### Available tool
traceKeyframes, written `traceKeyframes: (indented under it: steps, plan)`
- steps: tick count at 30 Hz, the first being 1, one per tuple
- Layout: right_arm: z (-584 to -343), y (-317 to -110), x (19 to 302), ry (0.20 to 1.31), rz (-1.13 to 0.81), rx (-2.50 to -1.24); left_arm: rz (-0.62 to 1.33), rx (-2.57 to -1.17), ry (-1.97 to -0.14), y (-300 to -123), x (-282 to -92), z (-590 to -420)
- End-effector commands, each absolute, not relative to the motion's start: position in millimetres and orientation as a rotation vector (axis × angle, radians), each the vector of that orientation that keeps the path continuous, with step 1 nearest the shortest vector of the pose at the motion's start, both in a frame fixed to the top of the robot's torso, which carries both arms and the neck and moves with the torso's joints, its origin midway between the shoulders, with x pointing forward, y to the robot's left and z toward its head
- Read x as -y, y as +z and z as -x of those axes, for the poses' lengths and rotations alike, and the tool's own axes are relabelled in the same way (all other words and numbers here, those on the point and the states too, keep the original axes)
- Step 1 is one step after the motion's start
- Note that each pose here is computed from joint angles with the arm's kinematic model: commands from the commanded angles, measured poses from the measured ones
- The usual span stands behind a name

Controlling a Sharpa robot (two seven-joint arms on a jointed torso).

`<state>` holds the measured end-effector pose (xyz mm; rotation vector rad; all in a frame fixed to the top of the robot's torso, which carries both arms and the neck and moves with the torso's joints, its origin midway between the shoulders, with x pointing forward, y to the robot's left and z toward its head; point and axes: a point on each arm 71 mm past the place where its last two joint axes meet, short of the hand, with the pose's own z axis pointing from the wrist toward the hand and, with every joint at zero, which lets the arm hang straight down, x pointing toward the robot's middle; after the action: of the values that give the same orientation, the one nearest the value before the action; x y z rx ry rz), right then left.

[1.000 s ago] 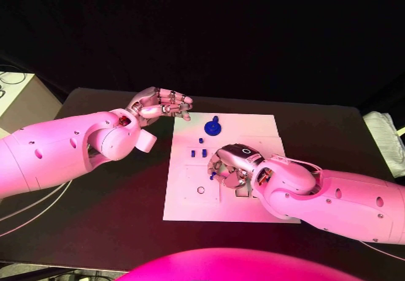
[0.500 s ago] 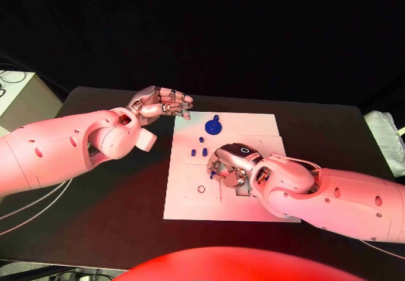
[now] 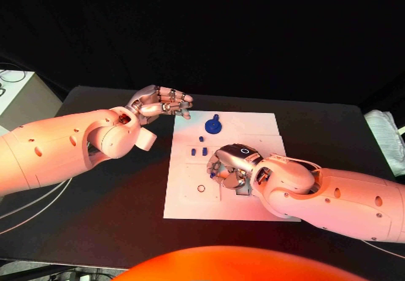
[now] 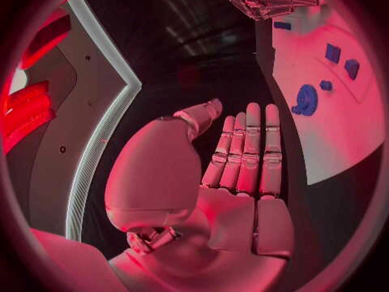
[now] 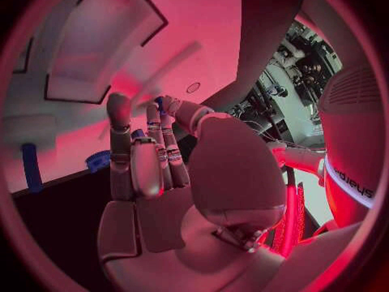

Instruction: Assemble the parts on the task board

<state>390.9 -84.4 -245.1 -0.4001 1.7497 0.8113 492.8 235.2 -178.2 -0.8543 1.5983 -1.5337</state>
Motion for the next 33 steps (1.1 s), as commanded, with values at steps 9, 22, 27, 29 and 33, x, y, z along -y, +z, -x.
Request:
traceKeyframes:
  steps: [9, 22, 27, 29, 33]
  plan:
    - [-388, -244, 86, 0.836, 0.404, -1.712, 0.844, -1.607, -1.552, -177.5, -233.5, -492.0]
    - [-386, -231, 108, 0.858, 0.312, -1.657, 0.845, -1.610, -1.551, -177.8, -233.9, -492.3]
    - [-394, -220, 129, 0.834, 0.252, -1.679, 0.845, -1.610, -1.551, -177.9, -233.9, -492.4]
    - [-400, -214, 139, 0.812, 0.232, -1.693, 0.845, -1.610, -1.551, -177.9, -234.1, -492.5]
    - [-416, -201, 162, 0.745, 0.221, -1.703, 0.845, -1.609, -1.551, -178.1, -234.3, -492.9]
